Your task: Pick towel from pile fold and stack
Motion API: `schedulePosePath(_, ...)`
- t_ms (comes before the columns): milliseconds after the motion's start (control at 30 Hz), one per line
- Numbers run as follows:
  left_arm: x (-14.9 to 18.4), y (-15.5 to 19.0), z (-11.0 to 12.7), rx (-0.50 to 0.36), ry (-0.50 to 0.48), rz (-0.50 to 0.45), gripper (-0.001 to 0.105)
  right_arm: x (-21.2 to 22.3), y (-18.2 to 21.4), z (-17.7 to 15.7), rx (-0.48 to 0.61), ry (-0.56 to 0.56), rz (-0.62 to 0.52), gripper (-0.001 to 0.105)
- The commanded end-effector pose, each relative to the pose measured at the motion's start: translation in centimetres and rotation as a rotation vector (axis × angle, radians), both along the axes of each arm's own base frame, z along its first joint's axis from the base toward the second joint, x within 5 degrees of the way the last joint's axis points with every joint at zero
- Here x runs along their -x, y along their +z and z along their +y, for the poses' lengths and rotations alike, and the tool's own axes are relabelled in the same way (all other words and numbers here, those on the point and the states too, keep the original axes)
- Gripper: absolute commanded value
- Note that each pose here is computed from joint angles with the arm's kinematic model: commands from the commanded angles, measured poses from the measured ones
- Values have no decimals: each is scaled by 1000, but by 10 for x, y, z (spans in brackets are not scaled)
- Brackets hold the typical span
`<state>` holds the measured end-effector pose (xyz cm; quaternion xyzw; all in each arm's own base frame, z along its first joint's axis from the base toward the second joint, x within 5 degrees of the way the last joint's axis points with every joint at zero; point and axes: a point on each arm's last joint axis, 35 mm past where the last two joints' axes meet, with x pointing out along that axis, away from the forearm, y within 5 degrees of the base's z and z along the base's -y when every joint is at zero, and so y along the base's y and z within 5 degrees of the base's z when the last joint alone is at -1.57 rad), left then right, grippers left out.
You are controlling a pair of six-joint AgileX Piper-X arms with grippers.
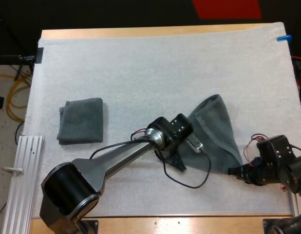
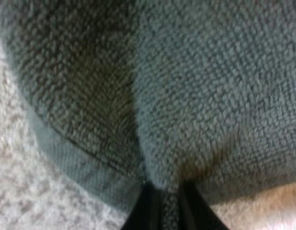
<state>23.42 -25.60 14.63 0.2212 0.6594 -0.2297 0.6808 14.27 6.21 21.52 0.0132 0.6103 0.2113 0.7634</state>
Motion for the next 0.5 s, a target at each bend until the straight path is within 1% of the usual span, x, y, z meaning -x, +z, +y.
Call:
schedulePosePath(0,5,5,5,-48,-7,12,0,-3,7,0,-6,15,-52,0)
schedulePosePath(100,2,46,5,41,1,-65,0,-12,27,4,-41,18,-154,0)
schedulePosePath(167,1,81,9,108,13,-124,0,-21,49,6,-53,8,-251,0)
schedulePosePath(200,0,91,11,125,19,-140,0,-24,55,7,-54,4,-278,0)
schedulePosePath(267,0,131,24,186,46,-203,0,-32,80,8,-49,-17,-379,0)
schedulePosePath(300,1,144,28,209,54,-223,0,-34,87,9,-44,-29,-407,0)
schedulePosePath(367,3,182,47,266,90,-289,0,-38,107,8,-17,-77,-476,0)
schedulePosePath(400,5,193,53,282,102,-308,0,-39,113,7,-12,-92,-494,0)
schedulePosePath(467,13,228,73,338,136,-377,0,-40,128,7,-28,-143,-517,0)
